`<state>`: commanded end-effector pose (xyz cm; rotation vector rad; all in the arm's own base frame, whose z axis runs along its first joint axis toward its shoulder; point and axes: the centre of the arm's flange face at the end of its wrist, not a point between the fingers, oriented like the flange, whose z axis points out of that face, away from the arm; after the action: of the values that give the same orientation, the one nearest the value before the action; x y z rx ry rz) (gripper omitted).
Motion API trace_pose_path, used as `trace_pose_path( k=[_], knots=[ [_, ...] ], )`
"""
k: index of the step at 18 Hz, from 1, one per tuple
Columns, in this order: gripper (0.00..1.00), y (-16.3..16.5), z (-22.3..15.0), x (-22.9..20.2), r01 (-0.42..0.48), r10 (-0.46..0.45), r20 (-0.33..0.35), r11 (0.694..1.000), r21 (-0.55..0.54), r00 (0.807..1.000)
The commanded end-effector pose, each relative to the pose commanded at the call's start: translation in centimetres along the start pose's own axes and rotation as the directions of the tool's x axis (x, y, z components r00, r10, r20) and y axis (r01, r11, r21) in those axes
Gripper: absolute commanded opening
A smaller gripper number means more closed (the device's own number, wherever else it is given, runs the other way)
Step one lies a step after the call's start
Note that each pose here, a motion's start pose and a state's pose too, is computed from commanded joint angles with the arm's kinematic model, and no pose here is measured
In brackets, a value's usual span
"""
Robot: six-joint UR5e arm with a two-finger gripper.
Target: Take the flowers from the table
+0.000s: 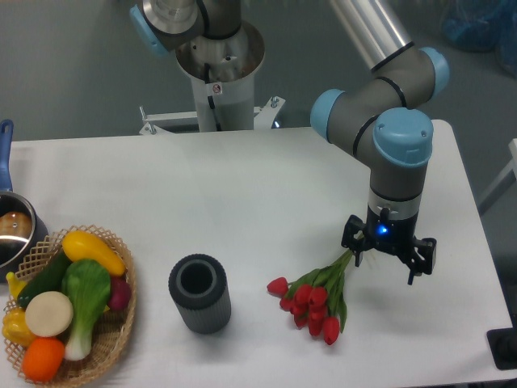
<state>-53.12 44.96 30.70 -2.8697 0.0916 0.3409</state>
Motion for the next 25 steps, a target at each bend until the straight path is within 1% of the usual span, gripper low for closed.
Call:
trace_pose_path(
  k=[12,16,17,19,22,25],
  knots=[
    [1.00,0.3,0.7,0.4,0.005,-0.004,-0.015,1.000,0.003,1.000],
    [1.00,0.1,1.3,0.6,0.023,-0.023,-0.018,1.000,0.001,1.000],
    [1.00,0.3,2.1,0.4,0.028,-0.028,-0.027,1.000,-0.005,0.999],
    [1.00,0.3,2.8,0.5,0.024,-0.025,-0.035,1.000,-0.010,0.999],
    [1.00,0.4,2.8,0.8,0.010,-0.011,-0.028,0.999,-0.030,1.000],
    [1.00,0.6,3.6,1.5,0.007,-0.009,-0.045,0.999,-0.039,0.999]
  ],
)
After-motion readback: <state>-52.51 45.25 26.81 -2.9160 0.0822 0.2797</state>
